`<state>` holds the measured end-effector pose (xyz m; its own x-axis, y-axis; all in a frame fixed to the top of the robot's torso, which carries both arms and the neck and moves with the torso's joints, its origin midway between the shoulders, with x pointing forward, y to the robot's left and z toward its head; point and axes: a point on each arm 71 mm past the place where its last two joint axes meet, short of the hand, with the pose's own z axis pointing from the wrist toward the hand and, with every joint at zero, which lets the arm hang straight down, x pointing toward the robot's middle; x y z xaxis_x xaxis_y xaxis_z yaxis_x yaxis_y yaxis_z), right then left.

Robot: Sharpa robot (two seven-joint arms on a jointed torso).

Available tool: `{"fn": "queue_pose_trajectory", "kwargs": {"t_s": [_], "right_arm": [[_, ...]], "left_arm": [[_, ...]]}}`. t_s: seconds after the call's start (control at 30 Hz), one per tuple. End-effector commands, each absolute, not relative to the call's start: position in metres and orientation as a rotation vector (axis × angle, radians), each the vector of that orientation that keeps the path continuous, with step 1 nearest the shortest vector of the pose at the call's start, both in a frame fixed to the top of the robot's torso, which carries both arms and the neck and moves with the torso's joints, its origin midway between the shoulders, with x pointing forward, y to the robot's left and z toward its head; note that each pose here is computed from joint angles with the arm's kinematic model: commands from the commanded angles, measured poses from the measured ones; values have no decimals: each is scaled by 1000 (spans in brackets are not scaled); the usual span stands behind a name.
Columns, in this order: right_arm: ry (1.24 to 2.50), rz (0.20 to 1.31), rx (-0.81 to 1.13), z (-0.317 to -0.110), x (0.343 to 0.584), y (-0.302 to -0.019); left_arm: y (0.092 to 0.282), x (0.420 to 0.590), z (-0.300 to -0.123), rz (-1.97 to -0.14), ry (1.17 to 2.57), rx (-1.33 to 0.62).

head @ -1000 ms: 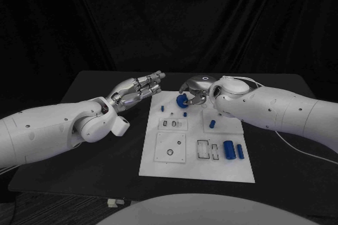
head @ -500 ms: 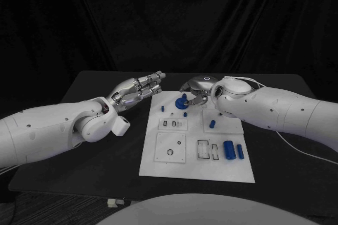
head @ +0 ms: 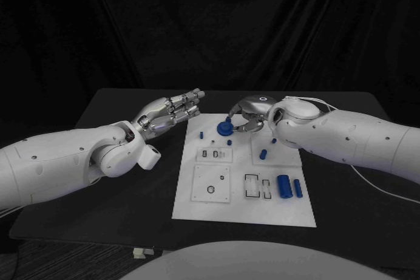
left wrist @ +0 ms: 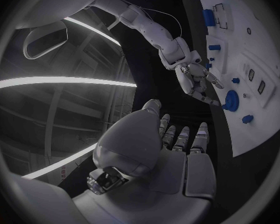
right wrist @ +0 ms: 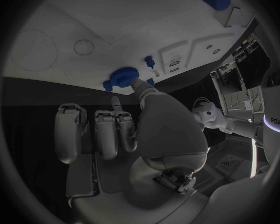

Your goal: Assemble the parts on the task board

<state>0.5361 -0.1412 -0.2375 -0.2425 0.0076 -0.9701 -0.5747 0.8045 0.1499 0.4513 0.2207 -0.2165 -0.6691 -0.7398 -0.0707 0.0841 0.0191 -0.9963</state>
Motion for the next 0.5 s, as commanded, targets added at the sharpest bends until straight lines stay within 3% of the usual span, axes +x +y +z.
{"fn": "queue_pose_trajectory", "kwargs": {"t_s": [0.03,0.27,0.5], "right_arm": [[1673,589,-418,-227,534,-153],[1614,570,-326,-205,519,-214],[1592,530,-224,-201,505,-264]], "left_arm": [[220,451,-215,-1735,1677,-668],[222,451,-215,-1733,1676,-670],[225,450,-216,-1732,1676,-673]]}}
